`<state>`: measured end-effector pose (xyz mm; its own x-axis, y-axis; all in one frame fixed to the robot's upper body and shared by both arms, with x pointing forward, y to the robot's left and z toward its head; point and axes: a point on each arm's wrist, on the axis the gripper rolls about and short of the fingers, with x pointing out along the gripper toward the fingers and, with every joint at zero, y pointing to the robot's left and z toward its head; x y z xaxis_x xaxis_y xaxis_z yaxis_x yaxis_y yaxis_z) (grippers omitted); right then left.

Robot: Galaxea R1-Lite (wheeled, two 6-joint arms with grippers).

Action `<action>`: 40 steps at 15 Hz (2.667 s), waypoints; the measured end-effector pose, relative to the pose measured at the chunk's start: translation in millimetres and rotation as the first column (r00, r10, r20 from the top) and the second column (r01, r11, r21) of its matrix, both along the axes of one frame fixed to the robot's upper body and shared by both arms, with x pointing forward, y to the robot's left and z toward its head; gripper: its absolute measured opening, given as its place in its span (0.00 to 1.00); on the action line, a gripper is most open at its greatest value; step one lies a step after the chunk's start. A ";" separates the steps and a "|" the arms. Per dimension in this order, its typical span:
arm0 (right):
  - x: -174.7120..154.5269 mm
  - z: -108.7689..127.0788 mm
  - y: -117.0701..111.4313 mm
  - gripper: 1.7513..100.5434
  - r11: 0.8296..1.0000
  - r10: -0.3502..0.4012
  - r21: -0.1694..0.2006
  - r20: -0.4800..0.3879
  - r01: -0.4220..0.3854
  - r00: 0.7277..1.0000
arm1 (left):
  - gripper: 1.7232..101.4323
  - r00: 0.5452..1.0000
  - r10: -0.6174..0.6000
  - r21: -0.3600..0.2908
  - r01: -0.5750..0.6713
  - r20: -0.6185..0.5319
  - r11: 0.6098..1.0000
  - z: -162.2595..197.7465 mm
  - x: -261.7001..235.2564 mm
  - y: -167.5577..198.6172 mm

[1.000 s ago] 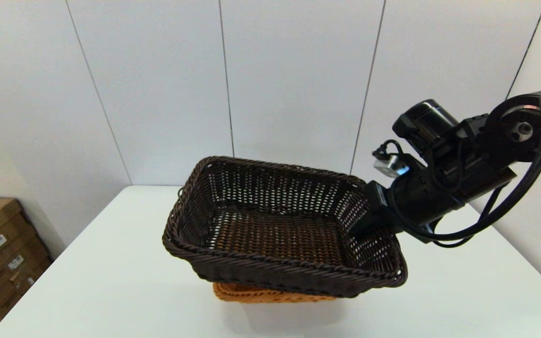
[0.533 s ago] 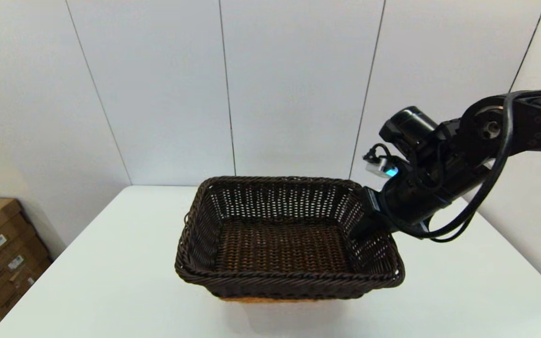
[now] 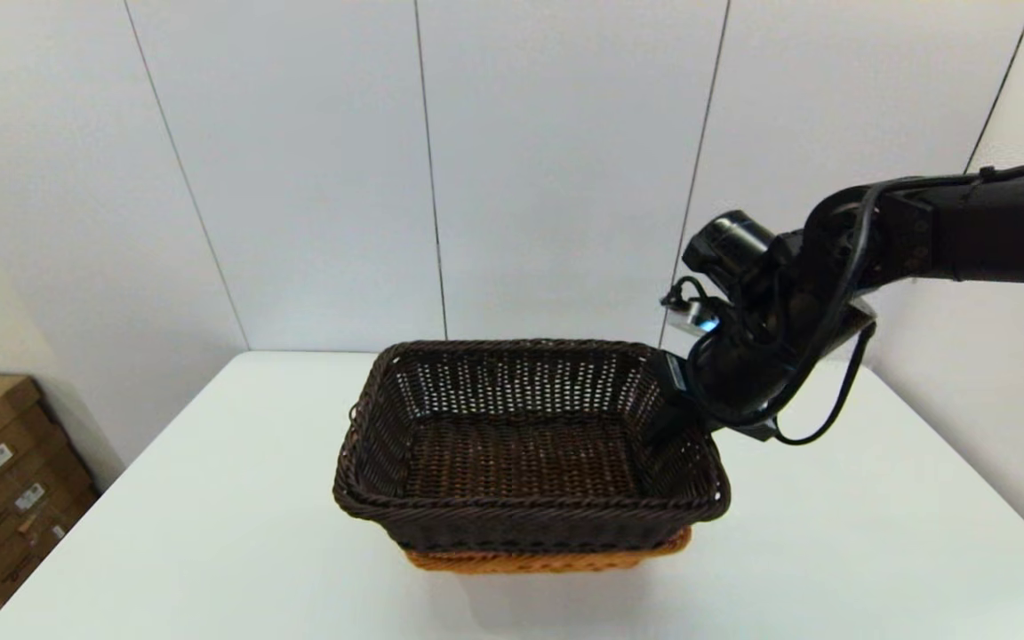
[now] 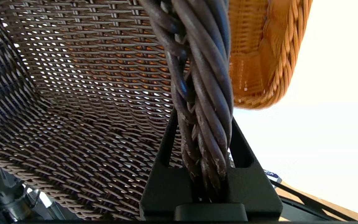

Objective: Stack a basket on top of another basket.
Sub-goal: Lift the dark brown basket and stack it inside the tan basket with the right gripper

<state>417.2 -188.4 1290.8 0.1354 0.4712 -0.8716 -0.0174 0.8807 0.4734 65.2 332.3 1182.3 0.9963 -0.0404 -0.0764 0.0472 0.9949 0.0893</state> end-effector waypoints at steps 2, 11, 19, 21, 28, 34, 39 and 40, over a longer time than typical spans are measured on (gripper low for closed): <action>6.2 -1.4 4.9 0.13 1.000 0.006 -0.002 -0.005 -0.006 1.000 | 0.96 1.000 0.001 0.000 -0.001 0.000 1.000 0.0 0.0 0.0; 26.5 -15.5 15.0 0.13 1.000 0.022 -0.005 -0.001 -0.022 1.000 | 0.96 1.000 0.001 0.000 -0.001 0.000 1.000 0.0 0.0 0.0; 36.9 -29.3 15.1 0.13 1.000 0.011 -0.018 -0.024 -0.011 1.000 | 0.96 1.000 0.000 -0.001 0.000 0.000 1.000 0.0 0.0 0.0; 39.2 -31.7 13.3 0.13 1.000 0.004 -0.020 -0.028 -0.005 1.000 | 0.96 1.000 0.000 0.000 0.000 0.000 1.000 0.0 0.0 0.0; 44.7 -33.6 2.2 0.13 0.999 -0.004 -0.031 -0.018 0.004 1.000 | 0.96 1.000 0.000 0.000 0.000 0.000 1.000 -0.1 0.0 0.0; 47.9 -36.0 -9.3 0.13 0.999 -0.001 -0.042 -0.023 0.000 1.000 | 0.96 1.000 0.000 0.000 0.000 0.000 1.000 -0.1 0.0 0.0; 48.4 -38.3 -6.1 0.13 0.999 0.008 -0.036 -0.027 -0.009 1.000 | 0.96 1.000 0.000 0.000 0.000 0.000 1.000 -0.1 0.0 0.0; 48.4 -39.0 -5.3 0.13 0.999 0.010 -0.037 -0.029 -0.011 1.000 | 0.96 1.000 0.000 0.000 0.000 0.000 1.000 -0.1 0.0 0.0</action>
